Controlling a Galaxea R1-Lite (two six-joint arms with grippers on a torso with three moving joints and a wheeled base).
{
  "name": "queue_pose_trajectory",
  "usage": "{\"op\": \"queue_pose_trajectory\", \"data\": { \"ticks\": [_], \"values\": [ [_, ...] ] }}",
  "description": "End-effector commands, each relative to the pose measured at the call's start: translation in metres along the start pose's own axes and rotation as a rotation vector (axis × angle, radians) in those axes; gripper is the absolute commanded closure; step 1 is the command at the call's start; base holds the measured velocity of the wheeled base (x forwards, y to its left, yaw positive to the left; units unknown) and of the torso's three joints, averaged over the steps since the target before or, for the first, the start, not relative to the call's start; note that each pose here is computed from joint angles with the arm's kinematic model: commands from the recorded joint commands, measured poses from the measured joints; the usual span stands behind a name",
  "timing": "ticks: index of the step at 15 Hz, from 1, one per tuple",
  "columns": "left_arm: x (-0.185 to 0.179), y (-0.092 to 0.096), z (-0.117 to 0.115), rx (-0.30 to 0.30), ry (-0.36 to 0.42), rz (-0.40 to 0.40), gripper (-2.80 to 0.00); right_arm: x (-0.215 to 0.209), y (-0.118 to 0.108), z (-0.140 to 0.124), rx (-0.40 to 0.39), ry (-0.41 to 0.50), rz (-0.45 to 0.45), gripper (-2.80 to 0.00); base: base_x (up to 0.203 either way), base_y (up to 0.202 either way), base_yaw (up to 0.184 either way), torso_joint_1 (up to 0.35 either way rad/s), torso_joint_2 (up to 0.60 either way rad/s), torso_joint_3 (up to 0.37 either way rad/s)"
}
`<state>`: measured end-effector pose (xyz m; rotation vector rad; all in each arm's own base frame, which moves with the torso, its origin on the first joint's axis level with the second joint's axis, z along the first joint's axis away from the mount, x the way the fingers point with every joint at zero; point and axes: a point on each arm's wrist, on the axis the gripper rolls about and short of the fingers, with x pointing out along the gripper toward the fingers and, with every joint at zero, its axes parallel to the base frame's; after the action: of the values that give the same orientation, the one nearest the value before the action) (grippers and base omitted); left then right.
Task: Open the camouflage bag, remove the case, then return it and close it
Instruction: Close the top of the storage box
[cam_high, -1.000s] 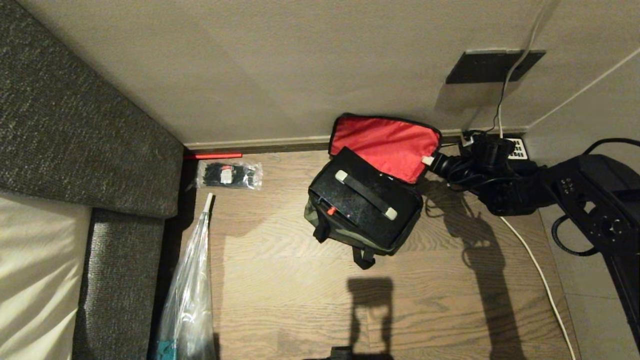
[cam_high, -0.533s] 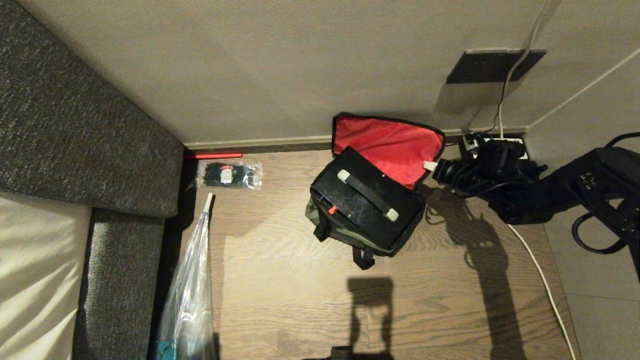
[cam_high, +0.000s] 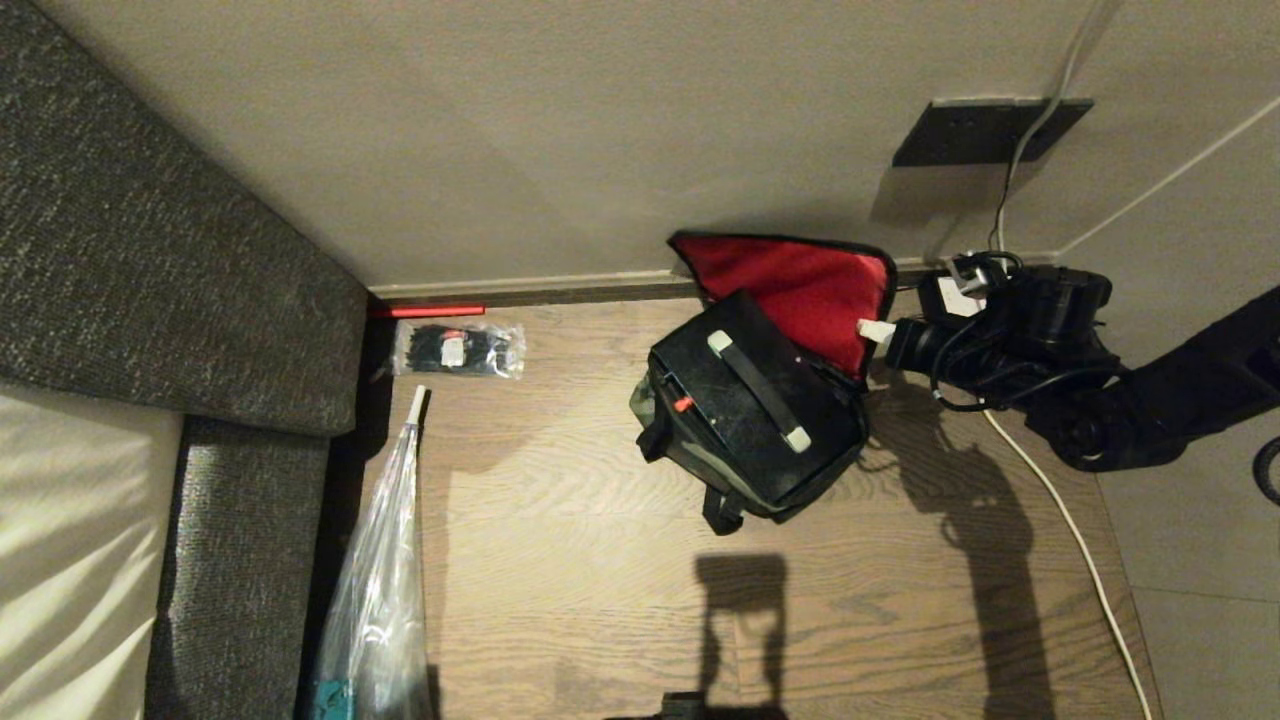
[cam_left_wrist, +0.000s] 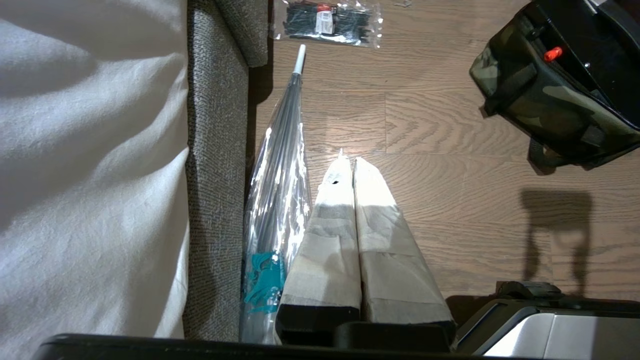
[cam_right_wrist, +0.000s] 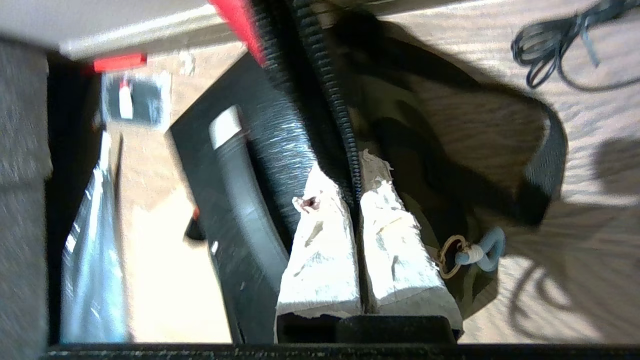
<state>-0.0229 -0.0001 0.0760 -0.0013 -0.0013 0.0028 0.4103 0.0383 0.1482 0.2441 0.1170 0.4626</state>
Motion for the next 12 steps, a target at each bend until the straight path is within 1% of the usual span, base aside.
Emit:
{"op": "queue_pose_trajectory", "data": {
  "ticks": [1, 3, 4, 5, 6, 8, 9, 11, 12],
  "values": [
    [0.000, 0.000, 0.000, 0.000, -0.003, 0.000, 0.00, -0.017, 0.012, 0.009, -0.059, -0.010, 0.017, 0.00, 0.000, 0.000, 0.000, 0.000, 0.00, 0.000],
    [0.000, 0.000, 0.000, 0.000, -0.002, 0.000, 0.00, -0.026, 0.014, -0.005, -0.099, 0.044, 0.028, 0.00, 0.000, 0.000, 0.000, 0.000, 0.00, 0.000],
    [0.000, 0.000, 0.000, 0.000, -0.002, 0.000, 0.00, -0.032, 0.014, -0.014, -0.143, 0.078, 0.030, 0.00, 0.000, 0.000, 0.000, 0.000, 0.00, 0.000],
    [0.000, 0.000, 0.000, 0.000, -0.003, 0.000, 0.00, -0.036, 0.016, -0.017, -0.185, 0.089, 0.033, 0.00, 0.000, 0.000, 0.000, 0.000, 0.00, 0.000],
    [0.000, 0.000, 0.000, 0.000, -0.002, 0.000, 0.00, -0.038, 0.017, -0.015, -0.202, 0.085, 0.035, 0.00, 0.000, 0.000, 0.000, 0.000, 0.00, 0.000],
    [0.000, 0.000, 0.000, 0.000, -0.003, 0.000, 0.00, -0.045, 0.019, -0.023, -0.246, 0.115, 0.036, 0.00, 0.000, 0.000, 0.000, 0.000, 0.00, 0.000],
    [0.000, 0.000, 0.000, 0.000, -0.003, 0.000, 0.00, -0.049, 0.019, -0.033, -0.267, 0.151, 0.038, 0.00, 0.000, 0.000, 0.000, 0.000, 0.00, 0.000],
    [0.000, 0.000, 0.000, 0.000, -0.003, 0.000, 0.00, -0.053, 0.017, -0.064, -0.365, 0.259, 0.046, 0.00, 0.000, 0.000, 0.000, 0.000, 0.00, 0.000],
    [0.000, 0.000, 0.000, 0.000, -0.003, 0.000, 0.00, -0.054, 0.018, -0.074, -0.390, 0.296, 0.051, 0.00, 0.000, 0.000, 0.000, 0.000, 0.00, 0.000]
  ]
}}
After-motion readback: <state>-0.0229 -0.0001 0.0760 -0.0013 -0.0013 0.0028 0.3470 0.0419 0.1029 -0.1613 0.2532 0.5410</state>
